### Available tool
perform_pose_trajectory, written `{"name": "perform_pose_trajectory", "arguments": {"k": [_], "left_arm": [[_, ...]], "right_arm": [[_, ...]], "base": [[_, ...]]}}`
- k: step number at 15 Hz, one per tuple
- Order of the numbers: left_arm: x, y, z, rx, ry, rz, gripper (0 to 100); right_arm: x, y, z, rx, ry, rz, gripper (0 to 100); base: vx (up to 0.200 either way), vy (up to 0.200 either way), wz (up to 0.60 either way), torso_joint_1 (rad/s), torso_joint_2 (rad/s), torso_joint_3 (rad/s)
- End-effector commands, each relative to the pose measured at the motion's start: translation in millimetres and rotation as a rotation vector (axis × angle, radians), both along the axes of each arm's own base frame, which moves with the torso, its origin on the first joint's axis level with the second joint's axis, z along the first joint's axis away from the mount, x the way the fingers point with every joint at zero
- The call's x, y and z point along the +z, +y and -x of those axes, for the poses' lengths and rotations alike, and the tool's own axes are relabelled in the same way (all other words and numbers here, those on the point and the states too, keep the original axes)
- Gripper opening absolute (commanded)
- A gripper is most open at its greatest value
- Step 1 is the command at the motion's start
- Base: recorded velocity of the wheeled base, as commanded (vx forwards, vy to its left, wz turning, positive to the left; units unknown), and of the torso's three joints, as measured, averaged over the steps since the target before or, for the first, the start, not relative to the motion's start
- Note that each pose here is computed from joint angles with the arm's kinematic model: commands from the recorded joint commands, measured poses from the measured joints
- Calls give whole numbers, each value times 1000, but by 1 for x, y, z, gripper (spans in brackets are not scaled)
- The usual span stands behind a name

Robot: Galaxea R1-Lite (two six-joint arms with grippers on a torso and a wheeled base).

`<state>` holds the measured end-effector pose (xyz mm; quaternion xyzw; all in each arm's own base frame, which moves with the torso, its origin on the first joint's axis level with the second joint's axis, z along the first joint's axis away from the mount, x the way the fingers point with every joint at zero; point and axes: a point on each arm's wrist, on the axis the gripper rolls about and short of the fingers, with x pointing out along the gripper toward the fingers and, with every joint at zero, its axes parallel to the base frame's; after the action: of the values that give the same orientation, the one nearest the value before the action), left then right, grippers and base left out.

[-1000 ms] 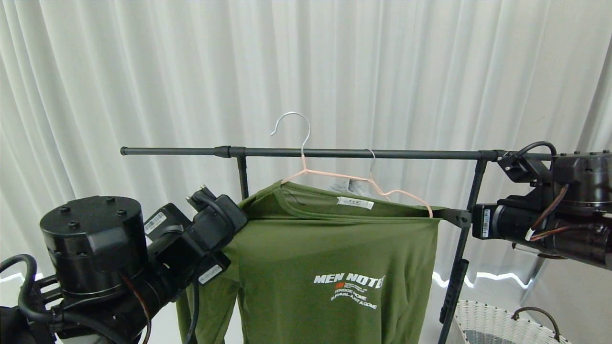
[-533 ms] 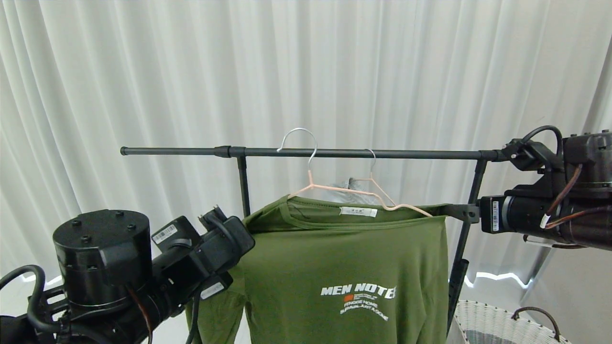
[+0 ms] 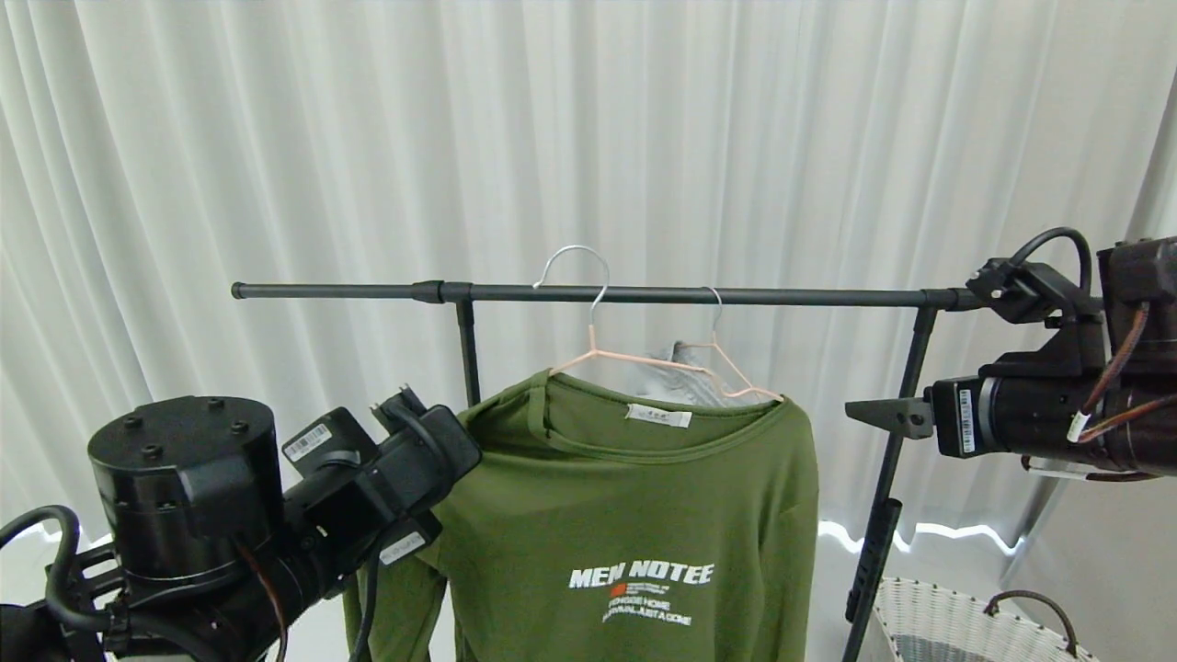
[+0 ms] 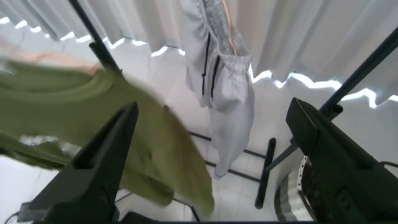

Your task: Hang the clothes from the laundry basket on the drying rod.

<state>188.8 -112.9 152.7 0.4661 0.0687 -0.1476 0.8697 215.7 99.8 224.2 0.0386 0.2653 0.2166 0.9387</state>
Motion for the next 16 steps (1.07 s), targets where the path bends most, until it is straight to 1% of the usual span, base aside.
{"name": "perform_pose_trajectory", "arguments": {"k": [1, 4, 5, 6, 7, 8, 9, 10, 11, 14, 16], "left_arm": [[-1, 1, 2, 1, 2, 0, 0], [1, 2, 2, -2, -5, 6, 0], [2, 1, 3, -26, -7, 14, 0], [3, 1, 4, -42, -7, 19, 0], [3, 1, 4, -48, -7, 21, 0], [4, 0, 4, -54, -11, 24, 0], [5, -1, 4, -56, -12, 25, 0], [5, -2, 5, -63, -15, 27, 0], [6, -4, 6, -71, -17, 28, 0], [10, -7, 6, -88, -38, 42, 0], [9, -9, 7, -99, -39, 42, 0]], "right_arm": [[8, 1, 6, 19, -30, -13, 100], [15, 2, 20, 74, -84, 6, 100], [14, 15, 37, 181, -108, 10, 100], [14, 26, 45, 261, -152, 17, 100], [14, 35, 47, 315, -190, 26, 100], [11, 45, 42, 355, -214, 47, 100], [10, 50, 39, 371, -228, 59, 100], [6, 61, 30, 395, -250, 92, 100], [3, 68, 22, 408, -250, 117, 100], [3, 87, 0, 424, -275, 159, 100], [4, 95, -7, 423, -293, 186, 100]], "base": [[0, 0, 0, 0, 0, 0], [0, 0, 0, 0, 0, 0], [0, 0, 0, 0, 0, 0], [0, 0, 0, 0, 0, 0], [0, 0, 0, 0, 0, 0], [0, 0, 0, 0, 0, 0], [0, 0, 0, 0, 0, 0], [0, 0, 0, 0, 0, 0], [0, 0, 0, 0, 0, 0], [0, 0, 0, 0, 0, 0], [0, 0, 0, 0, 0, 0]]}}
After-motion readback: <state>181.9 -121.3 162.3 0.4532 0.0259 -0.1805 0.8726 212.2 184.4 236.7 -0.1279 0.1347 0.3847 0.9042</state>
